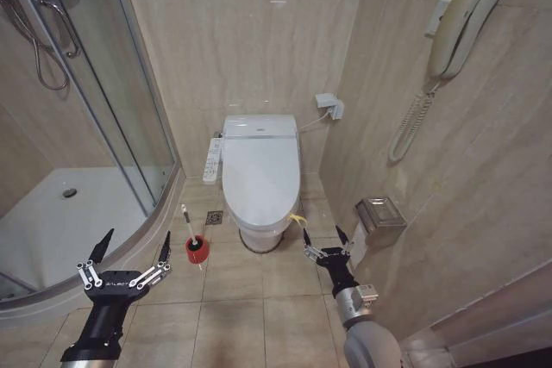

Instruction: Open the toilet lid, clean the toilet bowl with a toilet brush, close the toilet lid, and flush.

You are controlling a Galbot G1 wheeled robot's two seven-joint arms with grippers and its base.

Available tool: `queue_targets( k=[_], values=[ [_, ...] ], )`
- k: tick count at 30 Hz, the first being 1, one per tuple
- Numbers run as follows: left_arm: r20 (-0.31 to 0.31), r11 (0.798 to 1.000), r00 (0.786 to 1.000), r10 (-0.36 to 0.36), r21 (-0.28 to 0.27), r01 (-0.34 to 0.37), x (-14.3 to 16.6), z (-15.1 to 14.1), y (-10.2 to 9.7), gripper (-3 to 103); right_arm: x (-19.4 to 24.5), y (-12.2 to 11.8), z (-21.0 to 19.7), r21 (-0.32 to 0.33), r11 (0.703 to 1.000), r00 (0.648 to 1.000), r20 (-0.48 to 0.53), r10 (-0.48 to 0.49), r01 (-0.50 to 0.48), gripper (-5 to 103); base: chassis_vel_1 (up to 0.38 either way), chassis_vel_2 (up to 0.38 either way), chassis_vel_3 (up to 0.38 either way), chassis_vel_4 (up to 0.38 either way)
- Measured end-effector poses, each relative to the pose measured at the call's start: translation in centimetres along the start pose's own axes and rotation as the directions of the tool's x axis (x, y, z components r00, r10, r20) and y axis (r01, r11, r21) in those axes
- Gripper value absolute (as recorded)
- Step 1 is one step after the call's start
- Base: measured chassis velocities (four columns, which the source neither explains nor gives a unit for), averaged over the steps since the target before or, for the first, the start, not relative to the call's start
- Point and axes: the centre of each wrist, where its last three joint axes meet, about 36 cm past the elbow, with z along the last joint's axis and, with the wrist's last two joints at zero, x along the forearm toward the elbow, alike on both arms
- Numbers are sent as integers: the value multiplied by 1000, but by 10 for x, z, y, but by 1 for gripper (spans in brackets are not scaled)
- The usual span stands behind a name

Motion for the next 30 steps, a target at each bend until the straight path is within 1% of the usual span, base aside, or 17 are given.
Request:
queue_targets(
  k=[7,20,23,27,29,30],
  values=[
    [0,1000,1000,0,0,0,0,0,0,100,4,-1,2,-1,1000,1000,-2,0,0,100,-128,134,118,-135],
    [0,1000,1000,0,0,0,0,0,0,100,6,0,6,5,1000,1000,-9,1,-1,100,-247,257,253,-252],
    [0,1000,1000,0,0,0,0,0,0,100,7,1,14,19,1000,1000,13,13,-13,100,-261,257,264,-267],
    [0,1000,1000,0,0,0,0,0,0,100,12,-2,17,34,999,1000,14,22,-22,100,-198,184,212,-173],
    [0,1000,1000,0,0,0,0,0,0,100,19,-8,10,42,998,999,19,49,-49,100,-69,141,58,-77],
    [0,1000,1000,0,0,0,0,0,0,100,23,-9,3,36,997,998,13,64,-64,100,-23,53,14,-18]
  ],
)
